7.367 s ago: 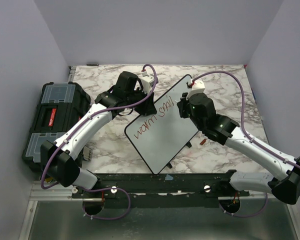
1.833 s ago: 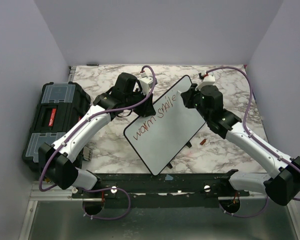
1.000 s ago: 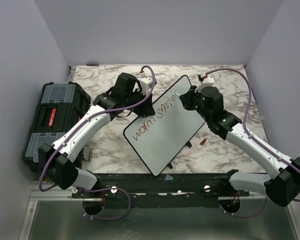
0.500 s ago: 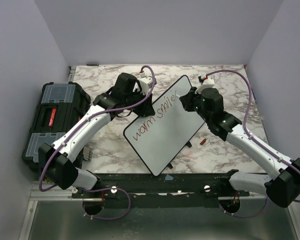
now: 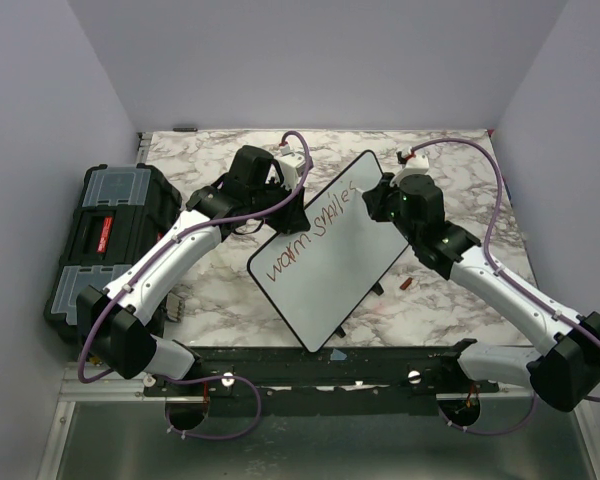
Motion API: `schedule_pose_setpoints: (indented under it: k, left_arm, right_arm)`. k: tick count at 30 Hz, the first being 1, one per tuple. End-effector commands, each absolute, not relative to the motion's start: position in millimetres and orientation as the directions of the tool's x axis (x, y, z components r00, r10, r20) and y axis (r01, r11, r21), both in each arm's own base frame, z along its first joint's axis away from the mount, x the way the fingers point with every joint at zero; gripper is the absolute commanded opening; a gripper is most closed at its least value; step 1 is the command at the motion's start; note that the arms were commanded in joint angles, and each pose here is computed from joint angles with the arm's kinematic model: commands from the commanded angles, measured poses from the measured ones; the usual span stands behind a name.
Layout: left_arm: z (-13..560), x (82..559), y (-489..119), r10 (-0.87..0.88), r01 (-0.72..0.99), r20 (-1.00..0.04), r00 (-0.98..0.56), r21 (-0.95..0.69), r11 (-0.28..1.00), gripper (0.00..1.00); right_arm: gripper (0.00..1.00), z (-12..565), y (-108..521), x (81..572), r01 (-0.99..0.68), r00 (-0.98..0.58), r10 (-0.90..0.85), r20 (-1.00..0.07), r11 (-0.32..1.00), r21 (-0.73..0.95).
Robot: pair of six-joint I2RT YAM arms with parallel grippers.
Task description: Write a sentence on the whiteboard
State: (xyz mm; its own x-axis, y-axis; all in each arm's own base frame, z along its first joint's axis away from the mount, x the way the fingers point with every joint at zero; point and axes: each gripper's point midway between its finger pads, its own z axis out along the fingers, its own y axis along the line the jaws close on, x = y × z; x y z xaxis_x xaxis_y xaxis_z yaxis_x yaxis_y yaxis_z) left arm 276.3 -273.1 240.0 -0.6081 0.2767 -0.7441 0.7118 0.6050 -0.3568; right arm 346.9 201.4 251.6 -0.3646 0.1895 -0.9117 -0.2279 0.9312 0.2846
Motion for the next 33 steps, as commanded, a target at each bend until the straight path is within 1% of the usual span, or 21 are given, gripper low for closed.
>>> schedule_pose_setpoints:
  k: [1, 12, 22, 28, 33]
  left_arm:
    - [223.9, 260.7, -271.2, 0.365, 0.753, -0.722, -0.588, -0.325, 0.572, 0.0]
    - [224.8, 260.5, -271.3, 0.364, 0.754, -0.723, -0.588, -0.325, 0.571, 0.0]
    - [224.2, 260.7, -270.9, 0.364, 0.753, -0.722, -0.588, -0.323, 0.573, 0.0]
    - [224.4, 260.7, -270.8, 0.364, 0.752, -0.722, -0.588, -0.324, 0.574, 0.0]
    - [223.0, 261.6, -270.3, 0.365, 0.749, -0.72, -0.591, -0.322, 0.579, 0.0]
  right_arm:
    - [0.01, 242.0, 195.2, 350.1, -0.201, -0.389, 0.159, -0.908, 0.947, 0.251]
    - [0.01, 229.6, 191.8, 342.3, -0.203, -0.422, 0.133, -0.897, 0.95, 0.236]
    - [0.01, 218.7, 202.0, 333.8, -0.259, -0.469, 0.105, -0.877, 0.933, 0.251]
    - [0.01, 219.7, 209.8, 328.4, -0.301, -0.486, 0.097, -0.868, 0.914, 0.271]
    - [0.01, 233.4, 214.2, 323.7, -0.337, -0.473, 0.104, -0.875, 0.896, 0.289]
